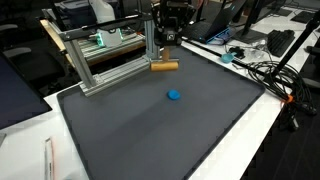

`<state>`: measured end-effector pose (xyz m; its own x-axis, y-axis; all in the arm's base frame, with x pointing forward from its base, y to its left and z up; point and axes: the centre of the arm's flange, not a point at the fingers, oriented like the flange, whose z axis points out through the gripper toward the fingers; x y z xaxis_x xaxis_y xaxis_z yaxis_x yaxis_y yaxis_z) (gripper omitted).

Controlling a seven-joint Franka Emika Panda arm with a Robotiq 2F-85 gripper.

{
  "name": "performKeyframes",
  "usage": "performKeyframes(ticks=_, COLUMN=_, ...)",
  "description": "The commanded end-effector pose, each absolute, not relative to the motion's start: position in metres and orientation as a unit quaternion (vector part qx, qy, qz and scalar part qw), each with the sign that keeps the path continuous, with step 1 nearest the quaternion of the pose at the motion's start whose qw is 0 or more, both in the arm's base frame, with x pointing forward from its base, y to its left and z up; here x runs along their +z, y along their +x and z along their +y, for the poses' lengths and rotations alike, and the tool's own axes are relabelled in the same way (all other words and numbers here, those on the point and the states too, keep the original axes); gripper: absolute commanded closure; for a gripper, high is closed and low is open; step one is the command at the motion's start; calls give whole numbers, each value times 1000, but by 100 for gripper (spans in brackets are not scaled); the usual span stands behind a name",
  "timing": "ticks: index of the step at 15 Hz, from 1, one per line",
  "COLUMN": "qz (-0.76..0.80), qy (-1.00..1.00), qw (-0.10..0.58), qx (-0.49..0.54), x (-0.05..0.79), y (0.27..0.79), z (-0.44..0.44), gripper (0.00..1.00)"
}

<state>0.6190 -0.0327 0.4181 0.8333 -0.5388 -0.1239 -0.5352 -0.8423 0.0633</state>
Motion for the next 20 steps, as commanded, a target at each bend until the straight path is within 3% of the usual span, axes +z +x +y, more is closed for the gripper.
performKeyframes(ticks=1, qz=-376, qy=924, qw=21, qx=-64, x=433, y=641, z=-9, gripper=78)
performKeyframes(ticks=3, qz=-423, qy=905, qw=11, qx=-38, x=438, y=644, z=4, gripper=78)
performKeyframes(ticks=4, qz=-379, qy=923, qw=19, qx=-54, x=425, y=632, z=-6, gripper=53)
performKeyframes(ticks=13, qz=-411, qy=910, qw=18, qx=-44, x=431, y=637, z=1, gripper=53)
performKeyframes(ticks=14, qz=-411, qy=910, qw=18, qx=-44, x=431, y=637, z=1, gripper=78)
performKeyframes(ticks=20, qz=-477, qy=879, qw=-11, qx=-20, x=387, y=648, z=2, gripper=78)
